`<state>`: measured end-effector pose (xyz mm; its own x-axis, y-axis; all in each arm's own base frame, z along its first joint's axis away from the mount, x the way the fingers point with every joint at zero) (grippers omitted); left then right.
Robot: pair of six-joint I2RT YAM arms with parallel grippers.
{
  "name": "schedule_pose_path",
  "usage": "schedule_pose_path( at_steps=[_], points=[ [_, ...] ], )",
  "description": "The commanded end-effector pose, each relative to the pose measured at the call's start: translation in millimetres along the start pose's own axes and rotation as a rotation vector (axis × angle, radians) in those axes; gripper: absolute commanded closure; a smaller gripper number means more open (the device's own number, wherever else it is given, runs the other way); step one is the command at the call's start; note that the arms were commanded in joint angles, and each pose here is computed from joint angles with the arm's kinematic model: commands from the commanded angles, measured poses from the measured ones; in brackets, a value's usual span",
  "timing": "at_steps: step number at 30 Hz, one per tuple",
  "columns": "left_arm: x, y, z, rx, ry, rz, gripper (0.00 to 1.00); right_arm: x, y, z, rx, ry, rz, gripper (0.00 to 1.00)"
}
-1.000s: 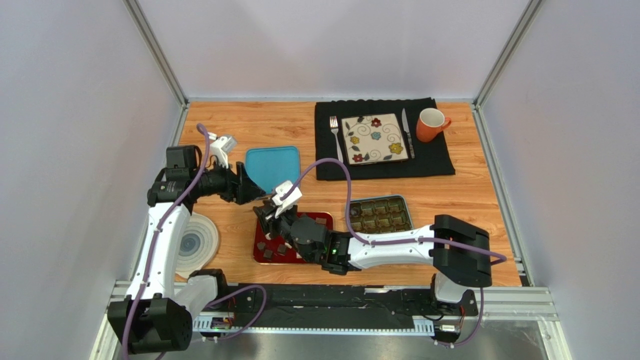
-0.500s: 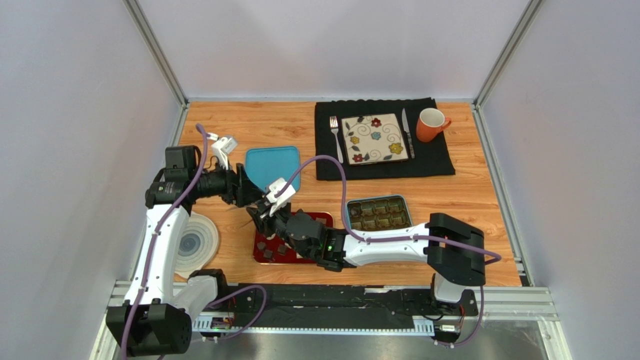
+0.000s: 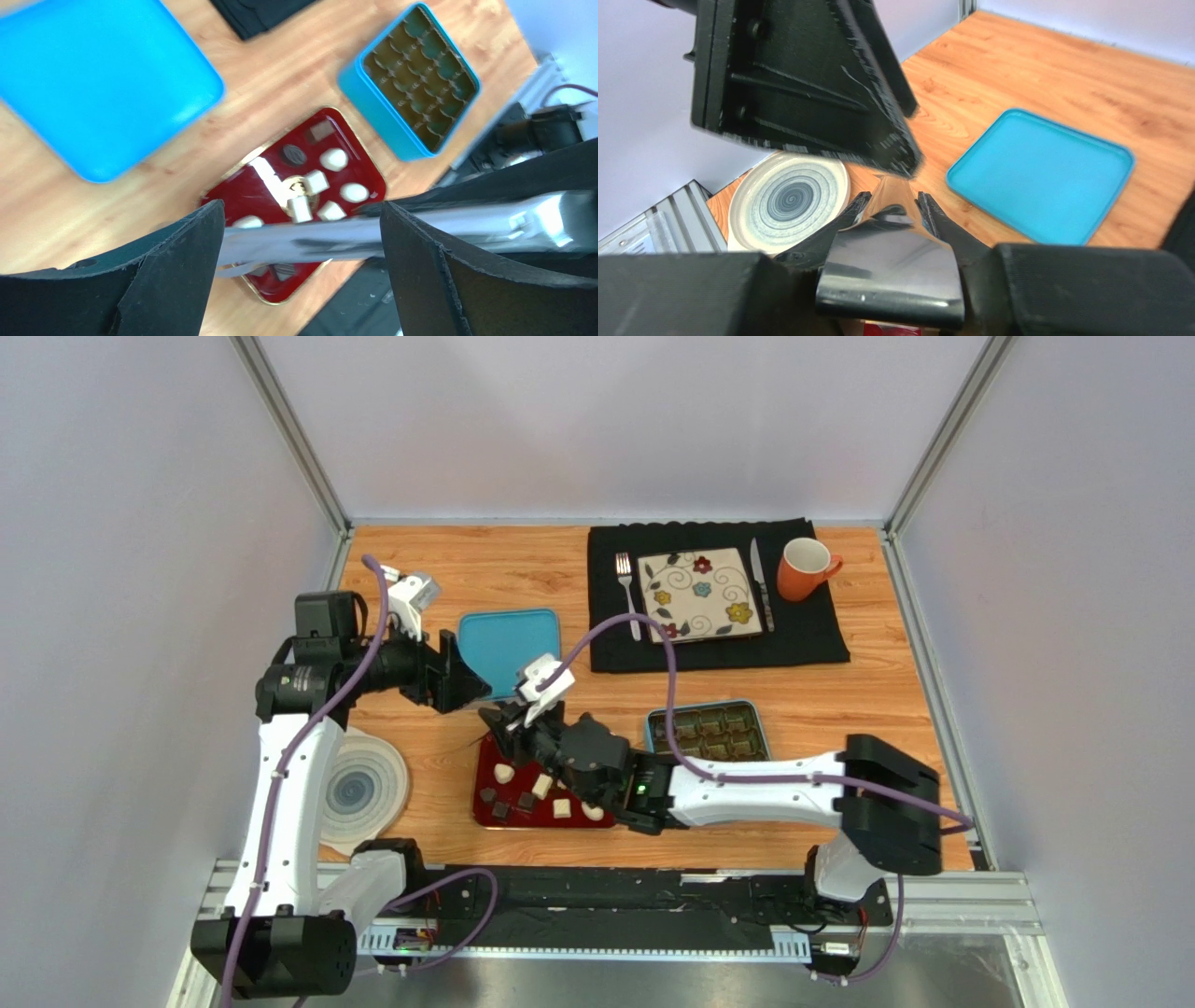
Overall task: Pack the chocolate
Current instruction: Adjust the clamp.
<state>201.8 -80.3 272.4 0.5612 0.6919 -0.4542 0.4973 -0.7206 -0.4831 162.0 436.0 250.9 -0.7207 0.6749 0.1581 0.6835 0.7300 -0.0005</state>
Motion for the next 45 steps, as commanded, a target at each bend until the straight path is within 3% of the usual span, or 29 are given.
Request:
schedule_pose_path(
  at_steps=[1, 2, 6, 10, 11, 12, 13, 16, 21, 26, 30, 45],
  points=[
    [4, -15, -26, -0.007, 0.108, -0.107, 0.09, -13, -31, -55, -0.097, 0.0, -0.072, 0.87],
    [-4, -20, -38, -0.024, 0.139, -0.087, 0.05, -20, -44, -72, -0.121, -0.003, -0.086, 0.87],
    [-37, -31, -45, -0.024, 0.214, 0.113, 0.04, -28, -78, -87, -0.104, -0.055, -0.237, 0.86],
    [-69, -44, -42, -0.068, 0.405, 0.317, 0.03, -44, -111, -99, -0.065, -0.128, -0.334, 0.86],
    [-75, -46, -40, -0.076, 0.425, 0.36, 0.03, -57, -115, -96, -0.023, -0.142, -0.323, 0.87],
    [-88, -50, -32, -0.076, 0.393, 0.451, 0.02, -52, -129, -104, -0.034, -0.147, -0.426, 0.87],
    [-92, -52, -31, -0.099, 0.459, 0.488, 0.01, -54, -134, -101, -0.004, -0.158, -0.461, 0.87],
    [-101, -50, -20, -0.117, 0.418, 0.589, 0.01, -60, -146, -109, 0.011, -0.201, -0.579, 0.87],
    [-107, -47, -1, -0.134, 0.403, 0.647, 0.01, -48, -157, -117, -0.025, -0.345, -0.806, 0.87],
    [-111, -42, 19, -0.106, 0.367, 0.699, 0.01, -42, -140, -117, -0.028, -0.479, -0.895, 0.89],
    [-104, -36, 29, -0.102, 0.399, 0.679, 0.01, -29, -134, -122, -0.051, -0.495, -1.01, 0.91],
    [-104, -32, 48, -0.057, 0.379, 0.714, 0.12, -29, -124, -151, -0.144, -0.611, -1.07, 0.94]
  ],
)
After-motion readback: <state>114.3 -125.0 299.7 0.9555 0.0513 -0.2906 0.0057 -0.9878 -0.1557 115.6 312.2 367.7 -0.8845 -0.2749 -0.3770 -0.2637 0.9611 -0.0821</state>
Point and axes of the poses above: each gripper's point midway between its finger pads, its own y axis out along the fingers, its own x axis along the line the jaws close on, z = x × y, the point moved 5 cm from there along -y, back along the fingers, and after that the axes turned 3 degrees about -y, right-handed, at the moved point
